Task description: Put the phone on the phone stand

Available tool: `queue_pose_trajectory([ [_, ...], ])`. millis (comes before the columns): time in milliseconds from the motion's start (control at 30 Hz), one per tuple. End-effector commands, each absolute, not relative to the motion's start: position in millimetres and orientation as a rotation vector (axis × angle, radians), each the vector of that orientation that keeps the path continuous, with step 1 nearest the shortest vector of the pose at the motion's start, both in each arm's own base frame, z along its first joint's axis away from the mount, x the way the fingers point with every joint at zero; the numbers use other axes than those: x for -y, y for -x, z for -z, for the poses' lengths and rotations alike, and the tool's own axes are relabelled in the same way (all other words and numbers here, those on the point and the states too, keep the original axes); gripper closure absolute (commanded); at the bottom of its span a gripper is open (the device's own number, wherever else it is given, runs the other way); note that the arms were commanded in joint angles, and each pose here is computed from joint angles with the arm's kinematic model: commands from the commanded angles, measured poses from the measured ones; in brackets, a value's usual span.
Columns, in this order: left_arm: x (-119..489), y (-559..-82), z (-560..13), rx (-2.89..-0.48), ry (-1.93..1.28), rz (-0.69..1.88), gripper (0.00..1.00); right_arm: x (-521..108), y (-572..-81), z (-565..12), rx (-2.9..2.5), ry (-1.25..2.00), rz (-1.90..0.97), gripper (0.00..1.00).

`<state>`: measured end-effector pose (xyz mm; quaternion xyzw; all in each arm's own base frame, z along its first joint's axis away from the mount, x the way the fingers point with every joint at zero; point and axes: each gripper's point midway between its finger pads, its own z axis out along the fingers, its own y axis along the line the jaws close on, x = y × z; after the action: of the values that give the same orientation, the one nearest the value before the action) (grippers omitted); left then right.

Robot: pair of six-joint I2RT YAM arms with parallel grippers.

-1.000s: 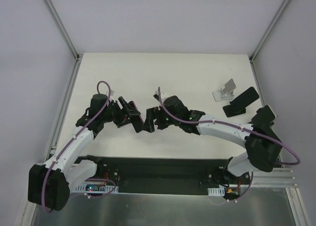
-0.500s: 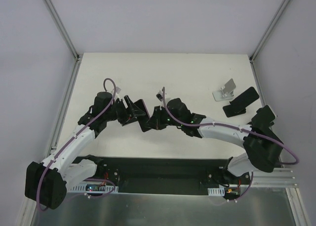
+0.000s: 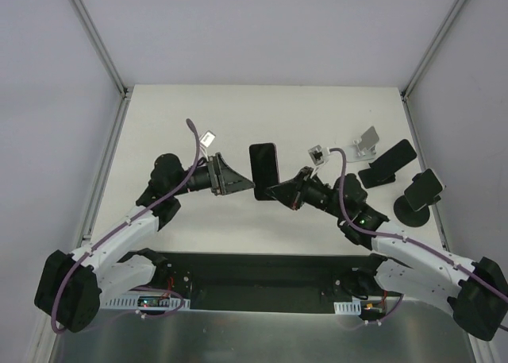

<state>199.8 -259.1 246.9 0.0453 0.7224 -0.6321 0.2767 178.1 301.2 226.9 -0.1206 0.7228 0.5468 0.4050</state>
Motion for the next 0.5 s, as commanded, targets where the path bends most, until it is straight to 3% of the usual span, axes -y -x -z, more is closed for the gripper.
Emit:
queue_pose_trajectory([
  [0, 286.7, -162.1, -301.7, -1.701, -0.482, 1.824, 0.3, -293.4, -168.4, -306.3, -1.513, 0.315, -1.507, 0.99],
  [367, 295.9, -150.8, -336.1, -1.524, -0.534, 1.929, 0.57, -297.2, -142.0, -309.9, -1.45, 0.397, -1.661, 0.99],
  [467, 296.4, -152.2, -334.7, -1.531, -0.523, 1.924, 0.71, -298.7, -136.8, -310.3, -1.439, 0.419, -1.686, 0.99],
])
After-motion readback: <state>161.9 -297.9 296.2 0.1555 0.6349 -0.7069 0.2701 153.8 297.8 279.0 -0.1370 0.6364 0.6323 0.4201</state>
